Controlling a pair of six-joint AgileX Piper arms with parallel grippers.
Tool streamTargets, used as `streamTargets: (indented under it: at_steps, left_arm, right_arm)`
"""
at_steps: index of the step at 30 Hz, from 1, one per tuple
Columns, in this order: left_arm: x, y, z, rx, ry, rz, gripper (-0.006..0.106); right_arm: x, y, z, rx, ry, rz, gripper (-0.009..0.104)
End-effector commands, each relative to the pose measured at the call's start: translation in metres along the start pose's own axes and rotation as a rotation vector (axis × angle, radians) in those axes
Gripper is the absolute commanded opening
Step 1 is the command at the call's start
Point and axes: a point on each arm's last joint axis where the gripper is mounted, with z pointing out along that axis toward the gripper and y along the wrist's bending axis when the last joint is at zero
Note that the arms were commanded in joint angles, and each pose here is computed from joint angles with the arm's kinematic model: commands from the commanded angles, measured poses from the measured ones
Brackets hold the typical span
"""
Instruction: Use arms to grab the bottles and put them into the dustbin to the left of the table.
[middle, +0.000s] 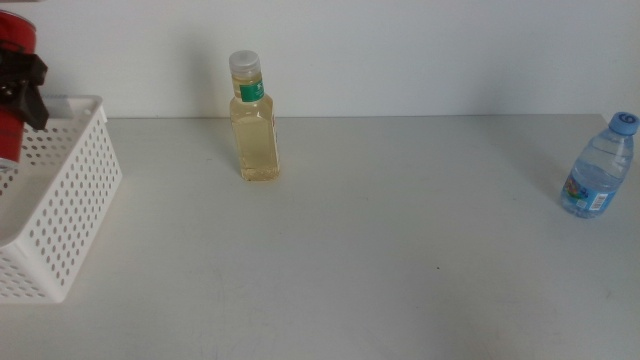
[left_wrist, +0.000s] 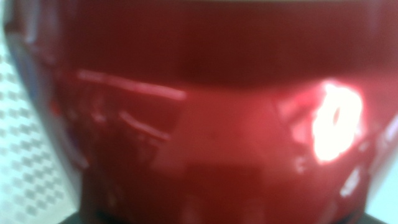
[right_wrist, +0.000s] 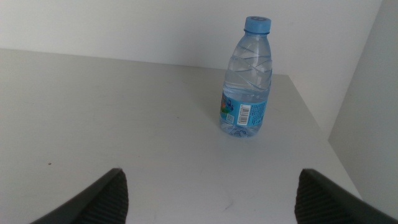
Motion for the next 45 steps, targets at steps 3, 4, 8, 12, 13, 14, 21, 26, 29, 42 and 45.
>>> streamTargets:
  at_steps: [3, 4, 8, 12, 13, 14, 21, 26, 29, 42, 45]
  left_arm:
    - [-0.004, 0.021, -0.013, -0.022, 0.001, 0.046, -0.002]
    - [-0.005, 0.026, -0.008, -0.024, 0.011, 0.04, -0.002]
    - [-0.008, 0.044, 0.011, -0.041, 0.026, 0.006, -0.002]
    - [-0.01, 0.054, 0.034, -0.05, 0.081, 0.024, -0.002]
    - [-0.01, 0.056, 0.04, -0.061, 0.097, 0.04, -0.002]
    - [-0.01, 0.057, 0.046, -0.063, 0.11, 0.055, -0.002]
    - [-0.014, 0.067, 0.078, -0.085, 0.144, 0.093, -0.002]
    - [-0.013, 0.075, 0.105, -0.107, 0.204, 0.106, -0.002]
    - [-0.012, 0.078, 0.122, -0.095, 0.234, 0.104, -0.002]
    - [-0.004, 0.082, 0.168, -0.06, 0.329, 0.081, 0.002]
    - [-0.005, 0.083, 0.169, -0.065, 0.315, 0.082, 0.013]
  right_arm:
    - [-0.011, -0.001, -0.003, 0.016, -0.104, -0.017, 0.094]
    - [-0.011, -0.001, -0.003, 0.016, -0.104, -0.017, 0.094]
    - [-0.011, -0.001, -0.003, 0.016, -0.104, -0.017, 0.094]
    - [-0.011, -0.001, -0.003, 0.016, -0.104, -0.017, 0.094]
    - [-0.011, -0.001, -0.003, 0.016, -0.104, -0.017, 0.094]
    - [-0.011, -0.001, -0.003, 0.016, -0.104, -0.017, 0.094]
    - [-0.011, -0.001, -0.003, 0.016, -0.104, -0.017, 0.094]
    - [-0.011, -0.001, -0.003, 0.016, -0.104, -0.017, 0.094]
    - [-0.011, -0.001, -0.003, 0.016, -0.104, -0.017, 0.094]
    - [-0.011, -0.001, -0.003, 0.016, -0.104, -0.017, 0.094]
    - [-0.011, -0.001, -0.003, 0.016, -0.104, -0.017, 0.094]
